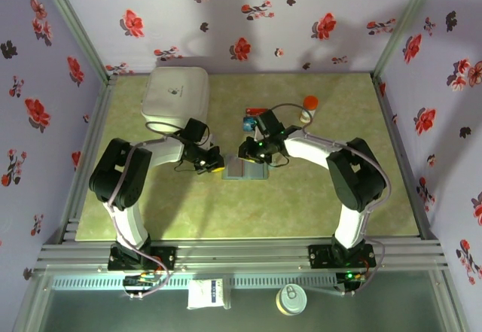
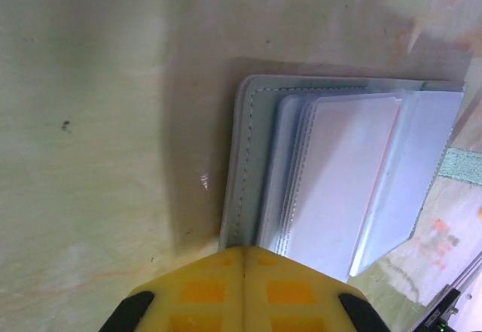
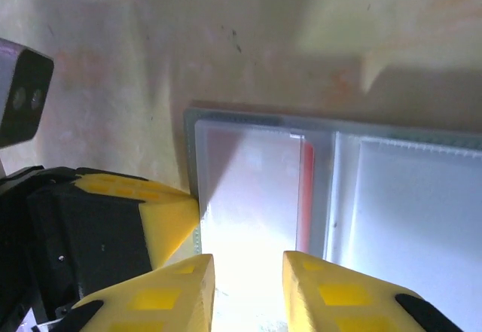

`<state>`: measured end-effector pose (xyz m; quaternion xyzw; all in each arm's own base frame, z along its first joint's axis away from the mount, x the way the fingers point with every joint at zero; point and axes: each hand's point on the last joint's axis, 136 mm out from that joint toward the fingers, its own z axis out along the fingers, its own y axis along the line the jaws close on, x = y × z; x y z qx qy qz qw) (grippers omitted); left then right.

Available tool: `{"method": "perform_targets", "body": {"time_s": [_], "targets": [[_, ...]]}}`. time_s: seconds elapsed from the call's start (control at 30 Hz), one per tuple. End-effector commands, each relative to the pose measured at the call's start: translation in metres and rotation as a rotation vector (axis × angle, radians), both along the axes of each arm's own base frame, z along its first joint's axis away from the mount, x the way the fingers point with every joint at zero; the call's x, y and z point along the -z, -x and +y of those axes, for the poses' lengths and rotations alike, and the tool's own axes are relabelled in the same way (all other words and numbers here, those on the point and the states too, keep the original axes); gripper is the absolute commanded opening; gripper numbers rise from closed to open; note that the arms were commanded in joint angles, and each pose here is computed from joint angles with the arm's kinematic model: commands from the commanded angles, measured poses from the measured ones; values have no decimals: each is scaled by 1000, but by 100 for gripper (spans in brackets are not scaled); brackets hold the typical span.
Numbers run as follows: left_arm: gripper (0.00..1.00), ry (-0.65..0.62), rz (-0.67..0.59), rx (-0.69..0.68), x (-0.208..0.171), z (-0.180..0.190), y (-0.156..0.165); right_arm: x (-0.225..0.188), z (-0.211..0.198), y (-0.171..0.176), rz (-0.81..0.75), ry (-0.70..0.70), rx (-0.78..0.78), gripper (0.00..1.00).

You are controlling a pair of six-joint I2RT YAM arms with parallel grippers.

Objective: Take the credit cards out of the card holder

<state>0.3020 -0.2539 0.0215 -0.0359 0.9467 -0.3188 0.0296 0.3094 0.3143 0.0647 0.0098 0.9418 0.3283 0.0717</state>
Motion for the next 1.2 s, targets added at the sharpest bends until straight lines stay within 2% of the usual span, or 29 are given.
{"method": "perform_targets", "body": {"time_s": [0.0,0.73,0.93,1.17], "targets": [[0,-44,19,17,8,5,5,-5,8,7,32,-54,19,32],[0,-70,25,20,13,11,0,21,27,7,91,-55,-35,21],[0,-70,26,24,13,12,1,29,24,8,102,-23,-42,19],[0,-72,32,22,15,13,2,32,7,9,78,80,-44,20]]}}
